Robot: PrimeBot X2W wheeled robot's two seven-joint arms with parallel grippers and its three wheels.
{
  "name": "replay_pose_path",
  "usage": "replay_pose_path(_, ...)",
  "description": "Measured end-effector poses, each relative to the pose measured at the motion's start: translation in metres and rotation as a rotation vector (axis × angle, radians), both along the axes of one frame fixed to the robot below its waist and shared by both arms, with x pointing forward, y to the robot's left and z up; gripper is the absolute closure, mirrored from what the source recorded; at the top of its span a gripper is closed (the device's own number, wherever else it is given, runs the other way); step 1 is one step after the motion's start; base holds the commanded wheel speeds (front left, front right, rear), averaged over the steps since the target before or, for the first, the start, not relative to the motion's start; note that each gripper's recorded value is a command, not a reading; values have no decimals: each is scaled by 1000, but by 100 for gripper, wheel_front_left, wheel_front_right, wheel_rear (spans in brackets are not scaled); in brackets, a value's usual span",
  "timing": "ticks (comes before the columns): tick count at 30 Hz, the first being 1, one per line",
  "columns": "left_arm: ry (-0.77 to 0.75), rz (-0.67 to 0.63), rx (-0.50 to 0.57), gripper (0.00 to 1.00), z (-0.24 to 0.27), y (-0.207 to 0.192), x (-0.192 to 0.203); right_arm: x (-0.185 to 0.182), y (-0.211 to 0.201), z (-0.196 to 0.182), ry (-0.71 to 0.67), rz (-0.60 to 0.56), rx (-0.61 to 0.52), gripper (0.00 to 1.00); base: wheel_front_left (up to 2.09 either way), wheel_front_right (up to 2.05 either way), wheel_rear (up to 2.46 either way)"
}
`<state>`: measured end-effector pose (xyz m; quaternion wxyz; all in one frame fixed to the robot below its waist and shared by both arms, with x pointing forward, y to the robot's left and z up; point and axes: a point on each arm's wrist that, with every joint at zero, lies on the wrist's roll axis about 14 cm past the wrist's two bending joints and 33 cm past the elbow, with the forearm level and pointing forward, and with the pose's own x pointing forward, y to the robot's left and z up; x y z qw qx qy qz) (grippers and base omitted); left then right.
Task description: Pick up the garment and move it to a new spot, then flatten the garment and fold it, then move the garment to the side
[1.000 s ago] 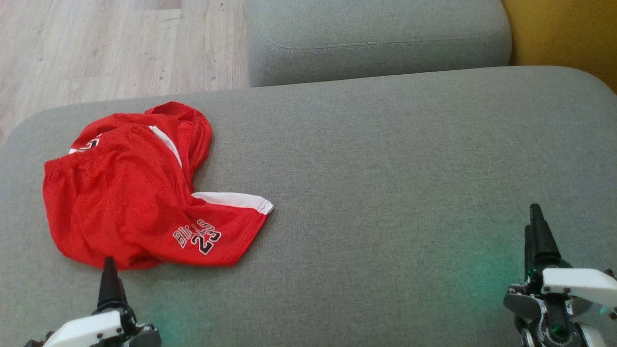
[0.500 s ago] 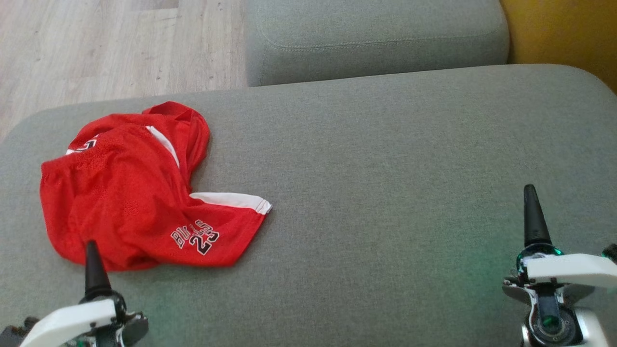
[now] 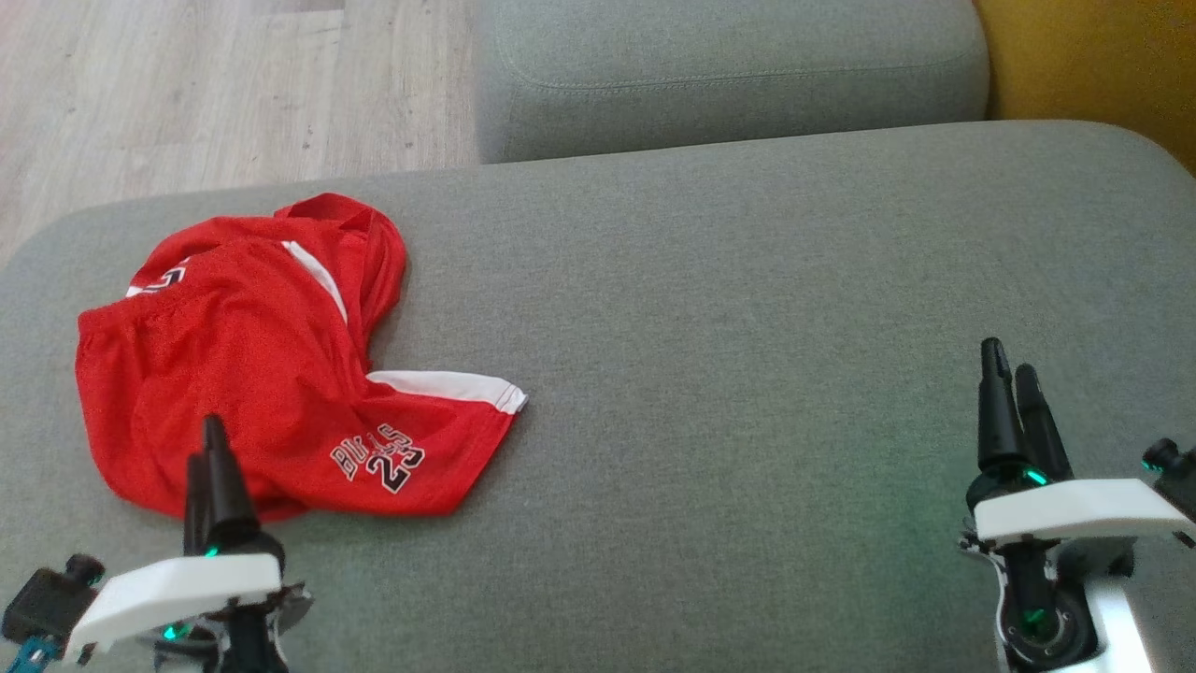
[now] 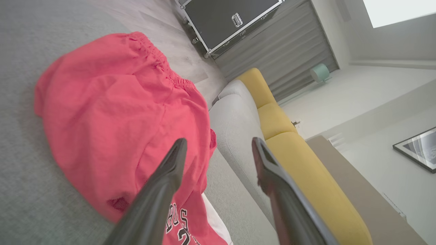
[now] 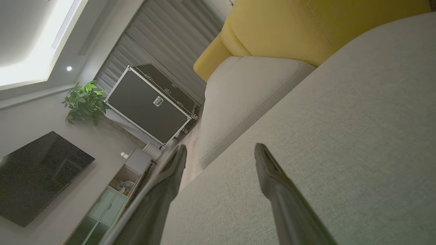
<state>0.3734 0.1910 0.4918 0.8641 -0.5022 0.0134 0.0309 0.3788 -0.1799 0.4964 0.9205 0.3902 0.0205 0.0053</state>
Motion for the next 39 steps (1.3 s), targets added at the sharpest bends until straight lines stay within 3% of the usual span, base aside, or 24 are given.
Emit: replay_pose_path(39, -74, -207, 714, 0, 3, -62, 7, 9, 40, 17, -137, 132, -612, 0, 0, 0, 0)
